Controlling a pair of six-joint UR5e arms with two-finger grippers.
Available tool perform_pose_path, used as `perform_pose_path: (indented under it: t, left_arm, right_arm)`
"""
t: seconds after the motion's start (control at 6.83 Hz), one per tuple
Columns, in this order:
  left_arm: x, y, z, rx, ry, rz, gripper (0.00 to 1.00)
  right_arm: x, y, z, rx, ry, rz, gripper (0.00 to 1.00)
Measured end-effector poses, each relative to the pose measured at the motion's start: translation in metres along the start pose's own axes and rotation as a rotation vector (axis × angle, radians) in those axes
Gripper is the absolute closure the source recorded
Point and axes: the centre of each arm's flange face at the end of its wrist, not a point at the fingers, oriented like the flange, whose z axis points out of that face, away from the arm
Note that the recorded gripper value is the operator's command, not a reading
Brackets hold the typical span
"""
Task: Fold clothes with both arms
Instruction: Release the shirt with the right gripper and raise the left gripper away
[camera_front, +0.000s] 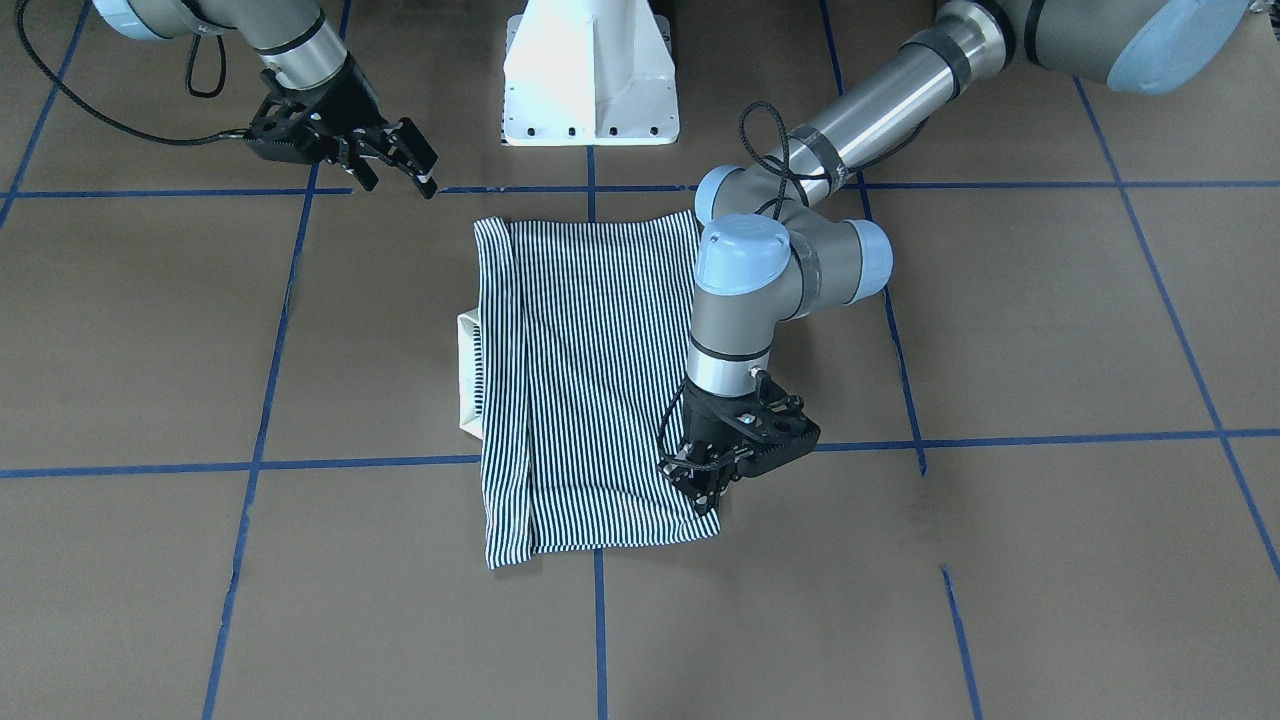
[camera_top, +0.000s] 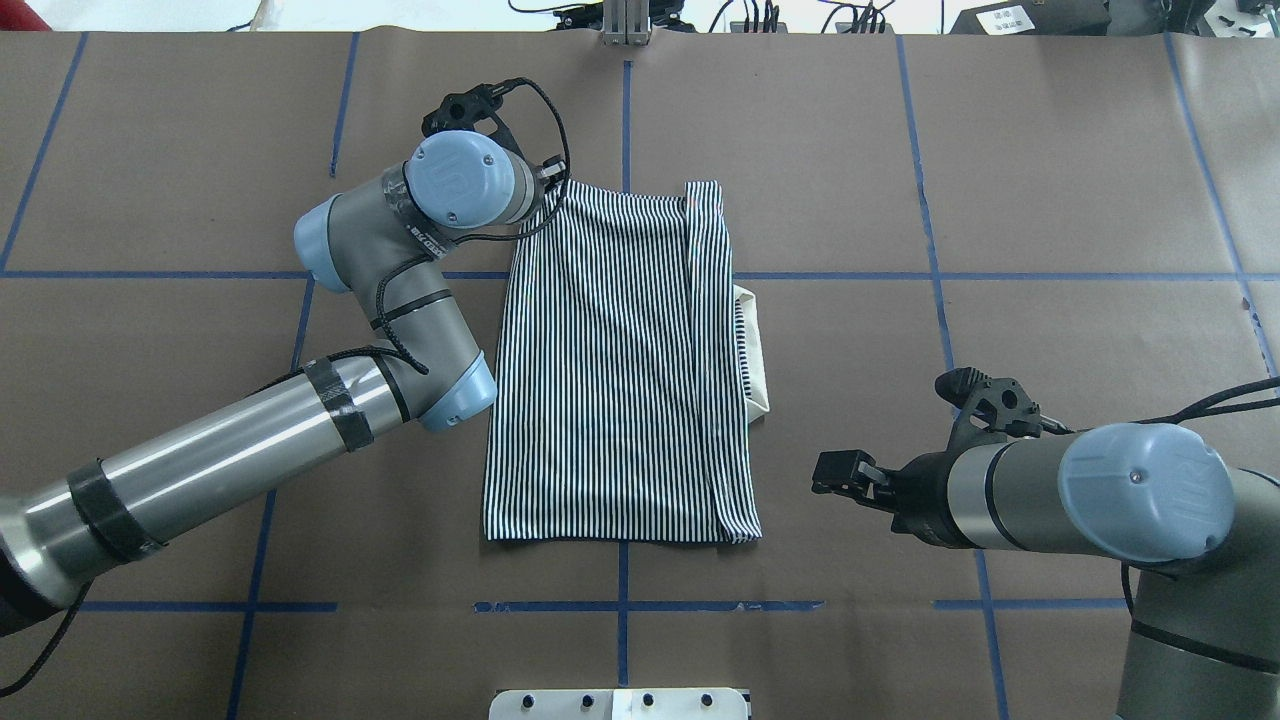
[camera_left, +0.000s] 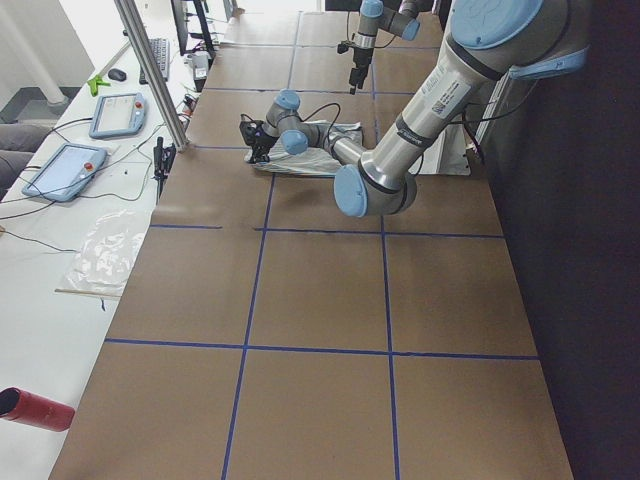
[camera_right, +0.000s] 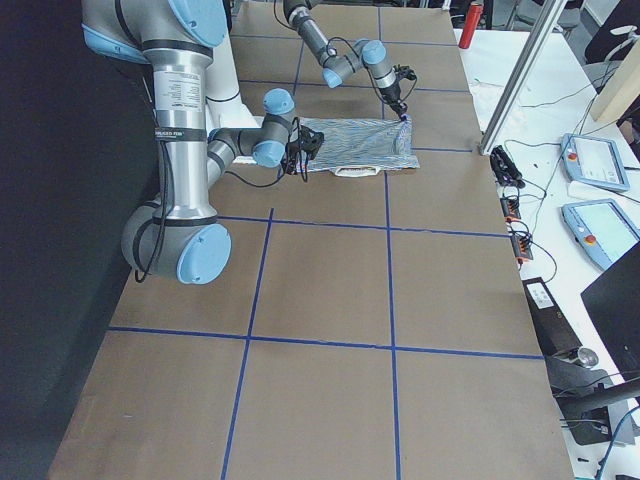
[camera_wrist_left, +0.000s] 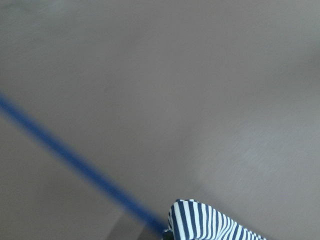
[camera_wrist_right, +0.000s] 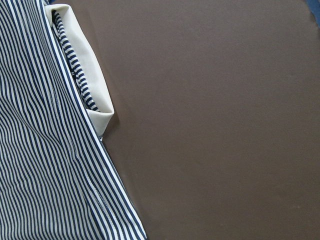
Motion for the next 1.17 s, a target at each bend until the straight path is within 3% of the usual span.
perform_pose_path:
  t: [0.15,0.59,0.88,1.03,1.17]
  left_arm:
    - [-0.004,-0.004,0.011,0.029,0.020,0.033,0.01]
    - [-0.017,-0.041,0.019,0.081,0.008,0.106,0.00]
    - [-0.033,-0.059,-0.004,-0.018,-0.020,0.158,0.00]
    - [-0.049,-0.058,-0.037,-0.047,-0.026,0.193,0.00]
    - [-0.057,-0.052,-0.077,-0.082,-0.028,0.222,0.00]
  right_arm:
    - [-0.005,0.000,0.000,0.001,-0.008,0.000,0.00]
    - [-0.021,-0.005,0.005,0.048,-0.030,-0.033,0.00]
    - [-0.036,-0.019,0.022,0.099,-0.009,-0.156,0.00]
    - [-0.056,-0.024,0.030,0.116,0.054,-0.255,0.00]
    - [-0.089,-0.024,0.038,0.120,0.154,-0.343,0.00]
